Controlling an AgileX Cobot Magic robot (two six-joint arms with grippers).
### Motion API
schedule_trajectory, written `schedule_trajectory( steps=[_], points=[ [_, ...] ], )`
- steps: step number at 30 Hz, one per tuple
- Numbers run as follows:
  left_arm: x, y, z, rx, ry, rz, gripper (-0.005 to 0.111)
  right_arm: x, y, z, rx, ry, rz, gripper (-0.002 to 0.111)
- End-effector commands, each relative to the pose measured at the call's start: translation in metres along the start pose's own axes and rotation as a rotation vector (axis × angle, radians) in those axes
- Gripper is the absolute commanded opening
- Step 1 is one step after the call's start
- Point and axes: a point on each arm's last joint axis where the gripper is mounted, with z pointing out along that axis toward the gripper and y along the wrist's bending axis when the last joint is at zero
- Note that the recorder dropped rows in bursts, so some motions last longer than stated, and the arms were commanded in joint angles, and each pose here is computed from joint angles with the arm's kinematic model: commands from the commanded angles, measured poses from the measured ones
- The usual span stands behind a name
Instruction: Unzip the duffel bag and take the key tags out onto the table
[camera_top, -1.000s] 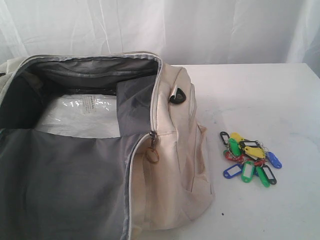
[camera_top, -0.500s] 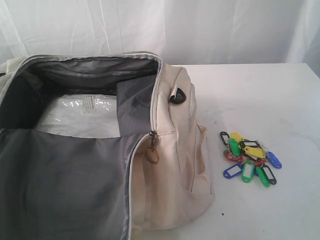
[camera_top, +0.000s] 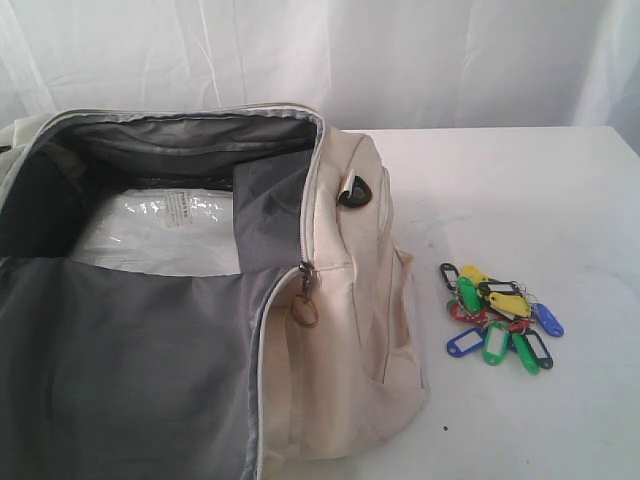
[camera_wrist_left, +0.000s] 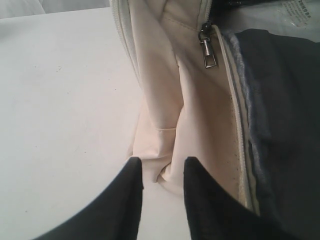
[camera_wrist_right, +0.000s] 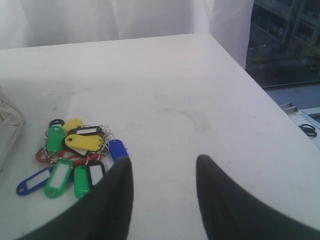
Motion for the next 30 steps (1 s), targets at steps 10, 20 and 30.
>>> schedule_trajectory(
  steps=[10,20,30],
  points=[
    [0.0014,-0.0008,0.0004,0.009,-0.002,-0.009,0.034,-0.0001,0.0033,-0.0016,-0.06,-0.028,0.0,0.039],
    [0.0014,-0.0008,0.0004,0.009,-0.002,-0.009,0.034,-0.0001,0.0061,-0.0018,-0.111,-0.027,-0.013,0.039],
    [0.0014,-0.0008,0.0004,0.009,-0.002,-0.009,0.034,0.0,0.0066,-0.0019,-0.12,-0.027,-0.016,0.039]
  ],
)
